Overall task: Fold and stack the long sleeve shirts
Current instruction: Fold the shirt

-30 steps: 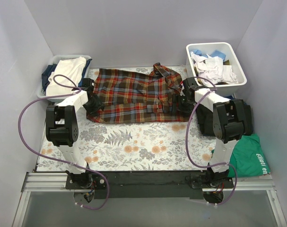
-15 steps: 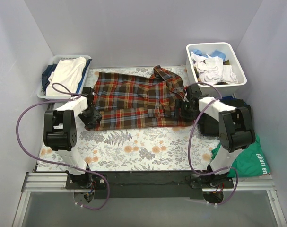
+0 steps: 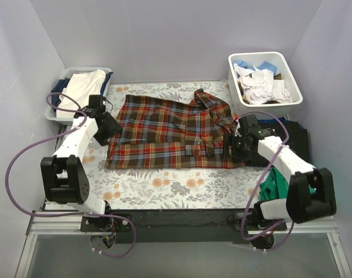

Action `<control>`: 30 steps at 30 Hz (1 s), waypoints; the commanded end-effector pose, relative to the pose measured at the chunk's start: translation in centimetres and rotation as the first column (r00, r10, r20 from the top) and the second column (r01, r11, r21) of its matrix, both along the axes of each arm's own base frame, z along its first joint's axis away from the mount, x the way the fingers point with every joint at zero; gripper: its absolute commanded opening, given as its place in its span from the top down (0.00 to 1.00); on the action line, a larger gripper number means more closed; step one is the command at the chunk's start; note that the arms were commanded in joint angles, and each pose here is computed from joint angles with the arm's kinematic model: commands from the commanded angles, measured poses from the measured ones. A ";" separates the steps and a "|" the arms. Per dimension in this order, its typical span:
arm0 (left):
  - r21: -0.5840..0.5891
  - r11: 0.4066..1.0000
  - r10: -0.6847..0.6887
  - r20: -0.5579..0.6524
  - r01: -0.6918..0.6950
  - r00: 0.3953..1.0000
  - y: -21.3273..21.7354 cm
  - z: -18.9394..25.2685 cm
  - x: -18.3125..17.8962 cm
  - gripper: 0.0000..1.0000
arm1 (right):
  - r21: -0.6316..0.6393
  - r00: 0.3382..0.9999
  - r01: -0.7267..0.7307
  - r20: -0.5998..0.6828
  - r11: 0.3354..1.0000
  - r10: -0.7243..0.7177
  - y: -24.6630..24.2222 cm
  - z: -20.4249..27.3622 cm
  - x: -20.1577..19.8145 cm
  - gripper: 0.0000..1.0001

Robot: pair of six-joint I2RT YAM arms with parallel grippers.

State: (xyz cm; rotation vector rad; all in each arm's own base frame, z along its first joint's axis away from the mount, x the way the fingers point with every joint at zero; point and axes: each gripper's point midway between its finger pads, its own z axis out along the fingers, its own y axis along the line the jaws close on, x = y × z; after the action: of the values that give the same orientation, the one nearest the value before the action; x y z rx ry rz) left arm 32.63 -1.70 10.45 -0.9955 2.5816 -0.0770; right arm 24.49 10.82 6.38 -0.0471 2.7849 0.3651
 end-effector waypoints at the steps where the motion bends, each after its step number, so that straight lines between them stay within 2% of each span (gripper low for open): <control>1: -0.177 0.955 -0.193 0.233 0.237 0.953 -6.7 5.4 3.2 0.40 | 0.013 0.974 -0.011 0.228 1.000 0.008 0.1 6.3 3.7 0.17; 2: -0.185 0.930 -0.269 0.248 0.319 0.930 -9.4 5.0 3.1 0.40 | 0.023 0.965 -0.010 0.263 1.000 0.004 0.4 7.7 4.8 0.16; 4: -0.204 0.896 -0.343 0.250 0.395 0.905 -12.4 4.2 3.0 0.40 | 0.026 0.962 0.002 0.274 1.000 -0.009 0.6 8.3 5.9 0.16; 5: -0.234 0.851 -0.409 0.267 0.470 0.873 -15.5 3.5 3.0 0.40 | 0.023 0.967 0.006 0.253 1.000 -0.012 0.7 7.9 6.4 0.16; 8: -0.279 0.774 -0.505 0.271 0.569 0.819 -21.2 1.7 2.9 0.40 | 0.034 0.964 0.013 0.264 0.999 -0.022 1.2 8.7 8.2 0.15; 10: -0.270 0.746 -0.540 0.288 0.608 0.791 -23.5 1.7 3.7 0.40 | 0.044 0.958 0.012 0.287 0.999 -0.024 1.6 9.8 9.4 0.16; 11: -0.276 0.728 -0.577 0.247 0.628 0.778 -25.0 -0.1 3.3 0.40 | 0.045 0.958 0.015 0.287 0.999 -0.028 1.5 9.8 9.7 0.15; 19: -0.271 0.662 -0.651 0.255 0.699 0.715 -29.5 -0.9 4.0 0.41 | 0.057 0.949 0.023 0.313 0.998 -0.040 1.2 10.6 10.2 0.15; 26: -0.295 0.595 -0.708 0.246 0.747 0.661 -32.2 -1.7 1.9 0.41 | 0.050 0.953 0.052 0.296 0.997 -0.065 0.0 9.7 9.5 0.15; 30: -0.295 0.613 -0.722 0.166 0.733 0.671 -31.7 -3.6 1.3 0.42 | 0.053 0.951 0.064 0.298 0.997 -0.077 -0.4 9.9 9.6 0.15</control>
State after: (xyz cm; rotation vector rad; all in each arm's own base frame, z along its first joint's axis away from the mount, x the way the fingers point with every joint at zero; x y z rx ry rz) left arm 34.47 -32.93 7.22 0.0241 2.7841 -0.7849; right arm 33.74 10.94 15.10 -0.0057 2.5171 0.3688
